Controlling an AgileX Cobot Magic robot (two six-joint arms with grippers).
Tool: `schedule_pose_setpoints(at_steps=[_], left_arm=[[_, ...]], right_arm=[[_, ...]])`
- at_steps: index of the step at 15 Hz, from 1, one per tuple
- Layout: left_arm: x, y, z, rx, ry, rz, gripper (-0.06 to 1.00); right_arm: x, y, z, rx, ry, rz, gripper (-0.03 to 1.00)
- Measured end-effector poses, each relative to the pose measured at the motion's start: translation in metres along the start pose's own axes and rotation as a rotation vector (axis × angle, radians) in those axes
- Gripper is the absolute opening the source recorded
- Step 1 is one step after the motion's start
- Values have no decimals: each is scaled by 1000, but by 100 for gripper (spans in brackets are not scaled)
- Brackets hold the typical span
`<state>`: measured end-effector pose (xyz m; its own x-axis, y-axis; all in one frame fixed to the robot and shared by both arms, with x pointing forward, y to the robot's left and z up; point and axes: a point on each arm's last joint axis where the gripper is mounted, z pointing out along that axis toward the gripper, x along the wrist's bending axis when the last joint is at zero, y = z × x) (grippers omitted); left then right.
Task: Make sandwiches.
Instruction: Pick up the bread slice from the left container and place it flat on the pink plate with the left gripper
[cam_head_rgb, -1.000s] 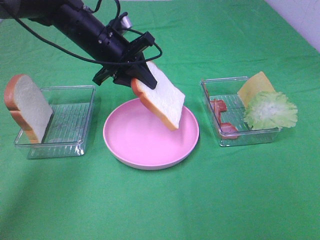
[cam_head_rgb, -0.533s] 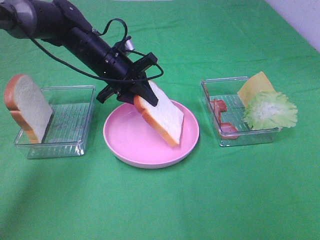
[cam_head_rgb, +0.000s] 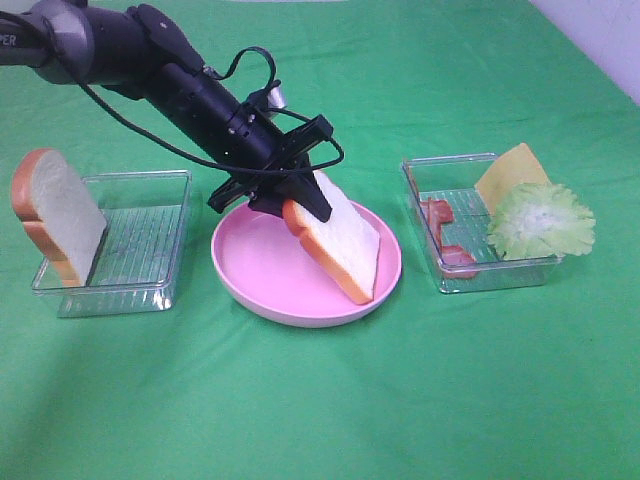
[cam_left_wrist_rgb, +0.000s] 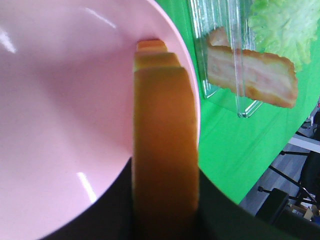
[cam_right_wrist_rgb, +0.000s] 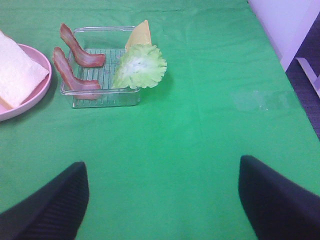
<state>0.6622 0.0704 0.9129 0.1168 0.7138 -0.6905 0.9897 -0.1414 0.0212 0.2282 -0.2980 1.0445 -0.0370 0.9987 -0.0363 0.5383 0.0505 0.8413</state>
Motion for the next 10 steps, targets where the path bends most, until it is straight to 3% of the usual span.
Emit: schedule_pose_setpoints(at_steps=[1, 4, 6, 8, 10], left_arm=[[1, -1, 0, 12, 8, 5, 30], [2, -3, 0, 31, 30, 20, 69], [4, -3, 0, 35, 45, 28, 75], [-1, -1, -11, 77, 110, 105, 78], [-8, 8, -26, 51, 205, 162, 78]], right_arm=[[0, 0, 0, 0, 0, 0, 78], [0, 0, 0, 0, 0, 0, 78], [0, 0, 0, 0, 0, 0, 78], [0, 0, 0, 0, 0, 0, 78], [0, 0, 0, 0, 0, 0, 78]])
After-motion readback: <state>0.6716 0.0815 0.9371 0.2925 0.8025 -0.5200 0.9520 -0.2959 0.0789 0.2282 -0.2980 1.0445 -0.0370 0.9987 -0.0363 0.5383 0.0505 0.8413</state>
